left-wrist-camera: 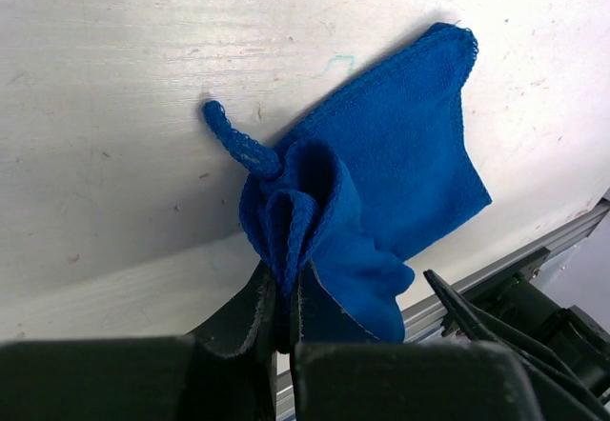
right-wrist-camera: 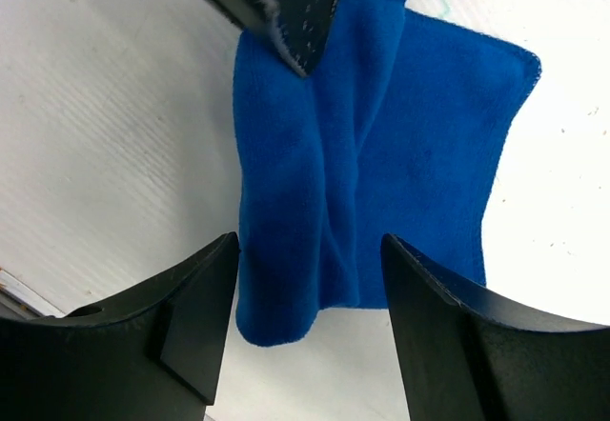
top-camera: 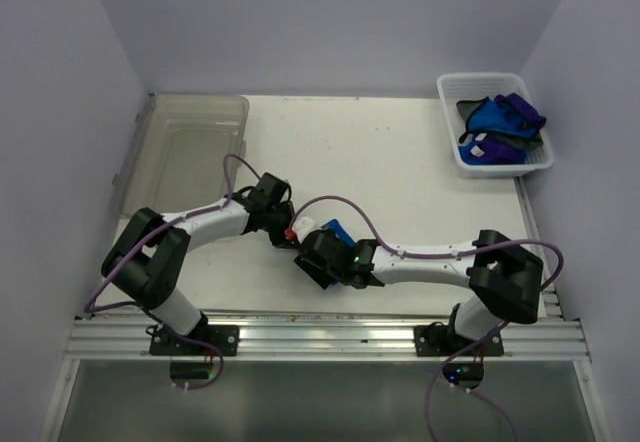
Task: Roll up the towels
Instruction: Roll the towel
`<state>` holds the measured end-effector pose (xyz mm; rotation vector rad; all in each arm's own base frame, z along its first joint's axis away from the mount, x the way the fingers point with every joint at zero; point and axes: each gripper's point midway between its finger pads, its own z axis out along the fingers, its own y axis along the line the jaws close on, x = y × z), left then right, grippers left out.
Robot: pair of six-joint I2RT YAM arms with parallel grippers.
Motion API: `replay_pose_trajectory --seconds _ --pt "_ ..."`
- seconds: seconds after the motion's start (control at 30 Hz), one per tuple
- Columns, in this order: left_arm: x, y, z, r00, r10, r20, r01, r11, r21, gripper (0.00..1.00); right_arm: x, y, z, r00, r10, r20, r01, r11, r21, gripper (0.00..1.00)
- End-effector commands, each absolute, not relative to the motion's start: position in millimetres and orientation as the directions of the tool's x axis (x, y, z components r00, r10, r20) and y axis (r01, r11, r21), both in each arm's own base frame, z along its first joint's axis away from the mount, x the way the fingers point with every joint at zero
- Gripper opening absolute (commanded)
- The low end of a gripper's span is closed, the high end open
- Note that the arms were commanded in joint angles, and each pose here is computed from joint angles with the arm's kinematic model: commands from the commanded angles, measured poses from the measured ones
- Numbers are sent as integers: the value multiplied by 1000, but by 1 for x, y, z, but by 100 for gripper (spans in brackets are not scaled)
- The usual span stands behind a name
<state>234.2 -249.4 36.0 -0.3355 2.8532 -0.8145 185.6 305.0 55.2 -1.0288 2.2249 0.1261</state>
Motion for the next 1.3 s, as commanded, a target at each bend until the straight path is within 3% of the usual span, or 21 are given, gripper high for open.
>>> replay_pose_trajectory --seconds 0.0,0.17,0.27,0.43,0.5,0.53,0.57,0.63,0.67,0.73,0.97,1.27 --pt "242 -252 41 -961 -257 -106 -163 829 -534 0 195 326 73 -402 -620 -674 -690 689 -222 65" --pt "240 -250 38 -959 -264 -101 -173 830 -531 0 192 334 57 -399 -635 -661 -691 683 -239 56" --pt "240 -251 39 -958 -267 -102 -173 827 -535 0 191 339 49 -406 -636 -656 -692 683 -234 43" --pt "242 -251 46 -958 -263 -118 -158 823 -546 0 188 344 49 -427 -607 -670 -692 697 -190 12" --pt "242 -250 49 -957 -260 -130 -149 821 -551 11 187 344 54 -438 -584 -684 -695 702 -154 0" --pt "244 -250 55 -954 -262 -144 -139 816 -561 19 185 346 56 -445 -572 -690 -704 699 -125 0" --pt "246 -249 58 -952 -265 -154 -136 814 -565 38 183 348 56 -464 -555 -690 -716 694 -77 0" --pt "248 -248 68 -946 -273 -178 -123 805 -580 54 181 349 61 -492 -505 -709 -720 694 5 0" --pt "250 -247 72 -942 -277 -187 -120 802 -585 66 188 347 65 -513 -474 -715 -707 706 41 0" --pt "252 -246 80 -937 -284 -205 -111 796 -595 75 182 349 67 -559 -425 -712 -718 678 159 0" --pt "246 -240 80 -930 -299 -213 -112 784 -611 80 190 344 67 -671 -339 -660 -682 631 369 0" --pt "243 -253 63 -941 -284 -186 -90 738 -669 80 192 336 63 -812 -218 -541 -559 556 615 0"
